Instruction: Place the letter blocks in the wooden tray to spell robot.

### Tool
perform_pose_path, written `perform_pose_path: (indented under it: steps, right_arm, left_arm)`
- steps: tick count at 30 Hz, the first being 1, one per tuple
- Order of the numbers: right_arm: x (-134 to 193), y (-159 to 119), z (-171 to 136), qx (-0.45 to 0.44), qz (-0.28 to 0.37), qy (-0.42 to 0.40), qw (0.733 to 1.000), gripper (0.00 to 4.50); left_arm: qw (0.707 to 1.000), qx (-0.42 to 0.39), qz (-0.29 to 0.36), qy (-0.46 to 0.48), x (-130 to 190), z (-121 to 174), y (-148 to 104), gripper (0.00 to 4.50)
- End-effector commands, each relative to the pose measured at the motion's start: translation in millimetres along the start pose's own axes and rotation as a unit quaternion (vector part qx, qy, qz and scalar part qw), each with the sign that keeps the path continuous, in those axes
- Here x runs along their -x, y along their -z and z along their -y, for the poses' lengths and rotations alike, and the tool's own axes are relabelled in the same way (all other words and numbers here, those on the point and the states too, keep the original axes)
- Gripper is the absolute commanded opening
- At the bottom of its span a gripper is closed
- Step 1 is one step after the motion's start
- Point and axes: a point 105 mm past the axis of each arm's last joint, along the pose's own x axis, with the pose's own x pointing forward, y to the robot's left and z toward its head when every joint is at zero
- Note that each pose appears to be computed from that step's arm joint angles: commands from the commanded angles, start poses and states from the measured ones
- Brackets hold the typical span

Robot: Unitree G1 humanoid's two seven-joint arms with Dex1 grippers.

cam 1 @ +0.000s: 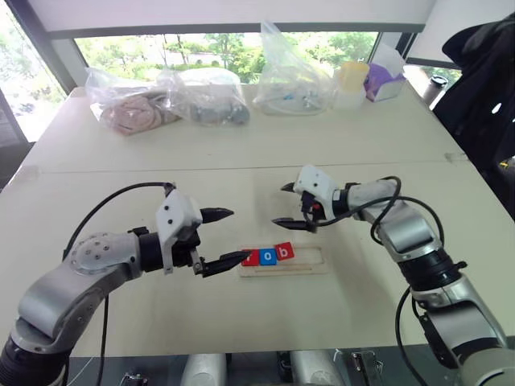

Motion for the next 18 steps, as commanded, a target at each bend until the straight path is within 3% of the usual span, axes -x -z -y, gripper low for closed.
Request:
perform_pose_path:
  steps: [1, 10, 18]
  right_arm:
    - [2.1, 2.0, -3.7, 0.030, -0.002, -0.006, 1.000, 4.46]
    - [6.1, 9.3, -23.5, 0.033, -0.010, -0.050, 0.998, 4.46]
    - [10.4, 1.7, -22.9, 0.027, 0.000, -0.045, 0.999, 4.46]
  left_arm:
    - [1.000, -0.020, 0.010, -0.002, 3.6, -0.9, -8.6, 4.50]
    - [1.000, -0.020, 0.012, -0.002, 3.1, -1.2, -7.6, 4.50]
    - [1.000, -0.019, 0.012, 0.000, 1.8, -1.1, -5.6, 4.50]
